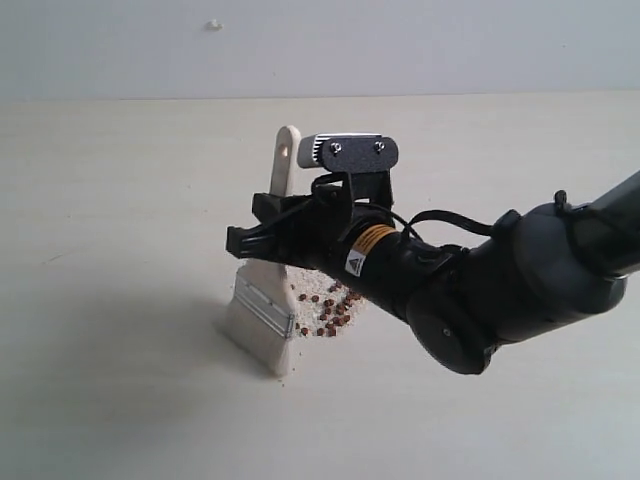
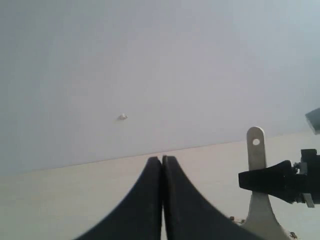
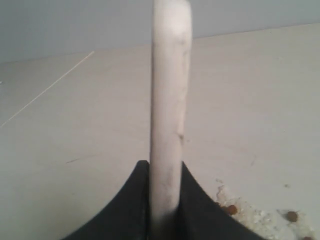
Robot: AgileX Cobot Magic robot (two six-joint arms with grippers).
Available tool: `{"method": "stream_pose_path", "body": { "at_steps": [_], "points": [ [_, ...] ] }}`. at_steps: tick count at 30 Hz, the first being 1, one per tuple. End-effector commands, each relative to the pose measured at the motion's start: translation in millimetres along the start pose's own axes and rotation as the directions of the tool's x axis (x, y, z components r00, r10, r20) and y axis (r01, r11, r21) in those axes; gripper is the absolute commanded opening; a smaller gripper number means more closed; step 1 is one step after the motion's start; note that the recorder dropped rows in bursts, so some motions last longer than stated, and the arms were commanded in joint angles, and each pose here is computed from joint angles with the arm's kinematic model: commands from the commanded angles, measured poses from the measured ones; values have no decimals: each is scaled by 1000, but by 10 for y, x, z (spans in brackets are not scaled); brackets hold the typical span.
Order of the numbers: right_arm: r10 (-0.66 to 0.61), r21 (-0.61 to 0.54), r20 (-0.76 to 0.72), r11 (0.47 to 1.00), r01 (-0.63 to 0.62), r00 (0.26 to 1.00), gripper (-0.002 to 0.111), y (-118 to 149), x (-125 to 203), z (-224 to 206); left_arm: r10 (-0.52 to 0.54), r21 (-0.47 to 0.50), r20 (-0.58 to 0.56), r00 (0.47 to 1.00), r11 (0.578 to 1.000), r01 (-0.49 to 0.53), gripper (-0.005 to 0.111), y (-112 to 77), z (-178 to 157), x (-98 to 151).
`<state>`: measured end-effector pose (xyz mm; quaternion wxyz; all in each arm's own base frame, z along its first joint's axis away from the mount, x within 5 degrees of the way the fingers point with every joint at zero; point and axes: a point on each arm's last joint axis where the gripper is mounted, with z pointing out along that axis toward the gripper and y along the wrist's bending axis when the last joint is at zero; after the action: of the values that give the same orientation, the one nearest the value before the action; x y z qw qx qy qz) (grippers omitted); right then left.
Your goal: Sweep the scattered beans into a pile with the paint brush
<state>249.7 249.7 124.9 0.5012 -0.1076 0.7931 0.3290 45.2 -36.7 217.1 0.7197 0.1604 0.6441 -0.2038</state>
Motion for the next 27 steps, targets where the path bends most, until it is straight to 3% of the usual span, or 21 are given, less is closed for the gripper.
{"method": "stream_pose_path", "body": {
  "at_steps": [1,7,17,27],
  "points": [
    [-23,28,54,999,21,998,0,-141,-196,50,-10,1,4,1000,1000,10,0,-2,-4,6],
    [-59,-14,91,998,60,994,0,-163,-369,132,-8,1,4,1000,1000,8,0,-2,-4,6],
    [-67,-253,77,964,84,995,0,166,-555,-23,-8,1,4,1000,1000,8,0,-2,-4,6],
    [109,-161,80,982,-95,991,0,-53,-335,138,-8,1,4,1000,1000,8,0,-2,-4,6]
  ]
}}
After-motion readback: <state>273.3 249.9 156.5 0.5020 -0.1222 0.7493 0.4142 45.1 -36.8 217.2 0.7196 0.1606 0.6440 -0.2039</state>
